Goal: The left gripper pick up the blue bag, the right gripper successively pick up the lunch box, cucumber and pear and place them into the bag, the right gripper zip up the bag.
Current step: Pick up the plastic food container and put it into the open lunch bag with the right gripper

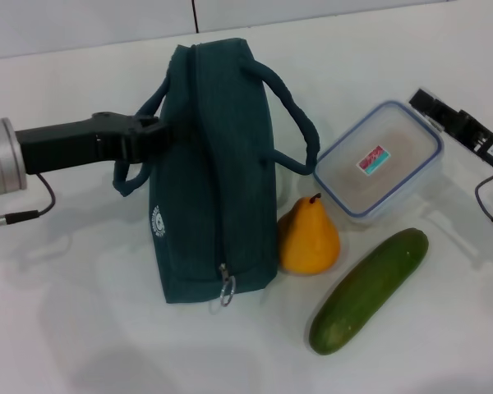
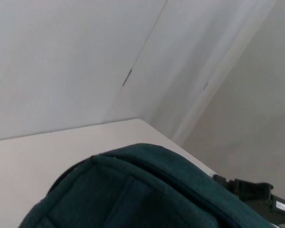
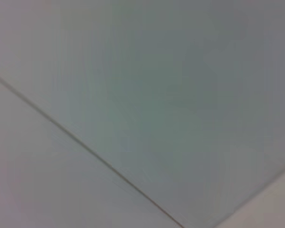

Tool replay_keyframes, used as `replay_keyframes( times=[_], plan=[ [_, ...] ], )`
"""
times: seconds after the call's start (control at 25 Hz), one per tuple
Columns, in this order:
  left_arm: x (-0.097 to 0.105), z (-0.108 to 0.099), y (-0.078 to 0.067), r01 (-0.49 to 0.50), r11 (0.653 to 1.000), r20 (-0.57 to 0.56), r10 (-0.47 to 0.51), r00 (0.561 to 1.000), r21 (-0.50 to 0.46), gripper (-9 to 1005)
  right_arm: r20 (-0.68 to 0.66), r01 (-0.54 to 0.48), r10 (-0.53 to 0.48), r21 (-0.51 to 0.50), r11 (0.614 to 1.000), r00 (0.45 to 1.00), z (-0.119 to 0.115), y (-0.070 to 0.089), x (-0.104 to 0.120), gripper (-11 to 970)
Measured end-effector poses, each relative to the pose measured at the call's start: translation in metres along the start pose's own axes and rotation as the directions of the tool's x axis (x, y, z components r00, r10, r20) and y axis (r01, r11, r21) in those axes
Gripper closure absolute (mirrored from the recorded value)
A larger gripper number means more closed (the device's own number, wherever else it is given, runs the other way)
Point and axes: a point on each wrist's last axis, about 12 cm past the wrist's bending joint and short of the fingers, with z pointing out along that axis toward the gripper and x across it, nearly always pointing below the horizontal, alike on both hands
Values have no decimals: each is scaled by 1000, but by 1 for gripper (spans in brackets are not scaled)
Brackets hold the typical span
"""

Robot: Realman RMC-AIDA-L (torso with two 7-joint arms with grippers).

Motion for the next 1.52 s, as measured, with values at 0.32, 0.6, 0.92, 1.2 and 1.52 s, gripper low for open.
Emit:
replay_keyframes(
  times=[0.32,0.6,0.92,1.2,1.52],
  plan=[
    [1,2,-1,-5,1000,4,5,1000,10,948,51,194,-190,-116,974,981,9,15,-17,861],
    [0,2,1,-13,1000,13,13,1000,0,948,119,296,-274,-246,923,954,20,34,-39,857],
    [-1,2,1,-17,1000,13,17,1000,0,948,185,329,-273,-493,805,944,61,82,-83,852],
    [-5,5,-1,-29,1000,10,29,1000,8,948,138,272,-242,-658,703,960,115,129,-102,848],
    [-15,14,-3,-50,998,5,50,999,32,948,67,253,-295,-709,658,953,145,153,-87,844]
  ],
)
